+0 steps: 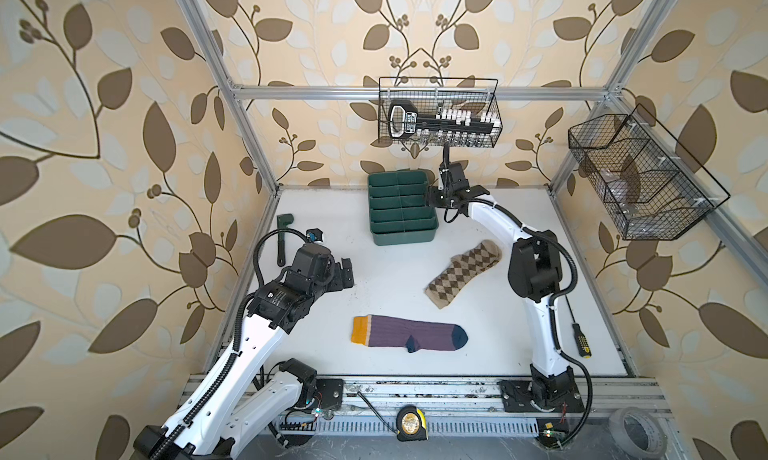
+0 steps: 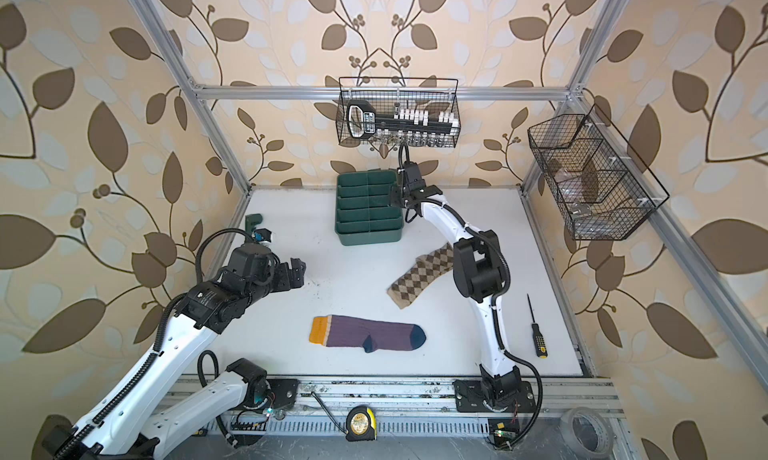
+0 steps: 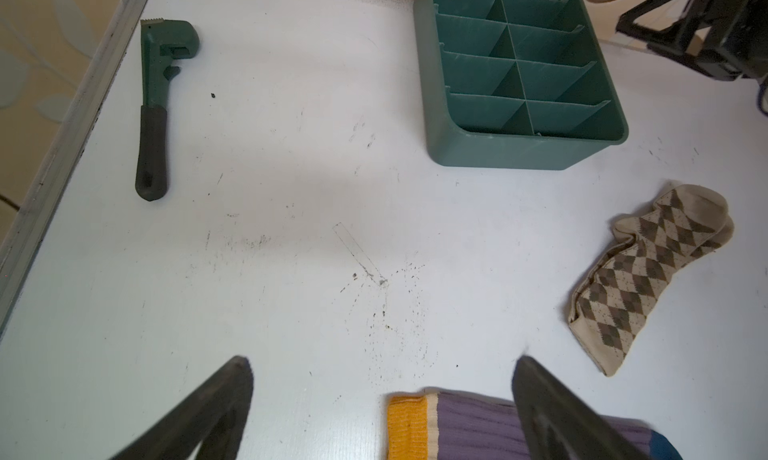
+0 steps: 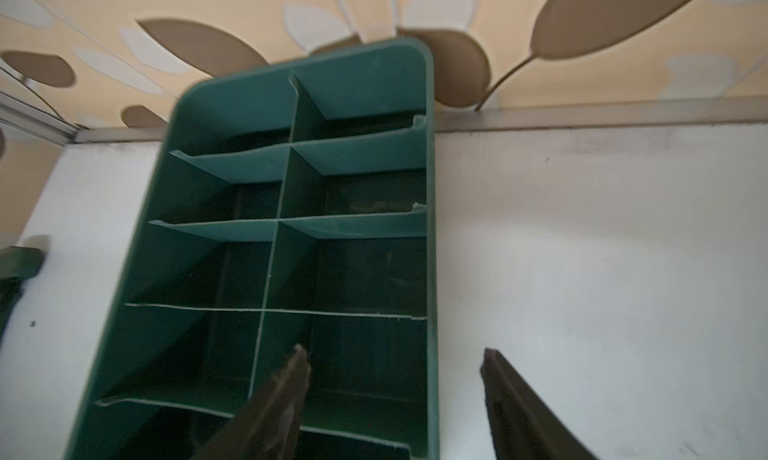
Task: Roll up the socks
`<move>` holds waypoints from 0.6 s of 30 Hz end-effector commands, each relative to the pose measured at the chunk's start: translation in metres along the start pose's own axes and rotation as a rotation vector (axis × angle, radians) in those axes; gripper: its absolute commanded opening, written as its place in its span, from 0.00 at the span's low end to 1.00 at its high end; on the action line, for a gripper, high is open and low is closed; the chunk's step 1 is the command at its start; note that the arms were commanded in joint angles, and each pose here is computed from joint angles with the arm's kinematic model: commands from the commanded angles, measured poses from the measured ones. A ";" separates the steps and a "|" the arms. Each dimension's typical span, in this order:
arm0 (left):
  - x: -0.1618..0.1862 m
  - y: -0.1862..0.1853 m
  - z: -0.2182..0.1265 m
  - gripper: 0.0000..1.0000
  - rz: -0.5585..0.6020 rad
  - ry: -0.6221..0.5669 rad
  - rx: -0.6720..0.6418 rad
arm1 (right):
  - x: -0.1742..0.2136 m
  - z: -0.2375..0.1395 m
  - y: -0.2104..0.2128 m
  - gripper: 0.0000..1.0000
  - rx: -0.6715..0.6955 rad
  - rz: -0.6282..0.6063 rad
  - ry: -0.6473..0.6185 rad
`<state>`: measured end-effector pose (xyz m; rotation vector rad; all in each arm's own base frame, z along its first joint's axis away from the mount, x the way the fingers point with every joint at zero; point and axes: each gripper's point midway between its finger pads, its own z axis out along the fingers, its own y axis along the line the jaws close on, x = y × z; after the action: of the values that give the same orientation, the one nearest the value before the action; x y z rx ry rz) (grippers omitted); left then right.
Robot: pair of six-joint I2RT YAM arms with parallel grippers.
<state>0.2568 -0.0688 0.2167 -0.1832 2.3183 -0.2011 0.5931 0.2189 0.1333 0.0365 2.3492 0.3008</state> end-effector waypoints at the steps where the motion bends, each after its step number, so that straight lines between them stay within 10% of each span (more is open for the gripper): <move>1: -0.012 0.000 0.000 0.99 -0.021 -0.041 -0.021 | 0.001 0.012 -0.005 0.67 0.044 0.028 0.004; 18: -0.055 -0.013 0.026 0.99 0.009 -0.033 -0.119 | 0.058 0.011 0.011 0.38 0.010 -0.042 -0.015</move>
<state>0.2936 -0.0728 0.2101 -0.2074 2.3867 -0.0863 0.5825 0.2274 0.0850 0.0440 2.3354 0.2519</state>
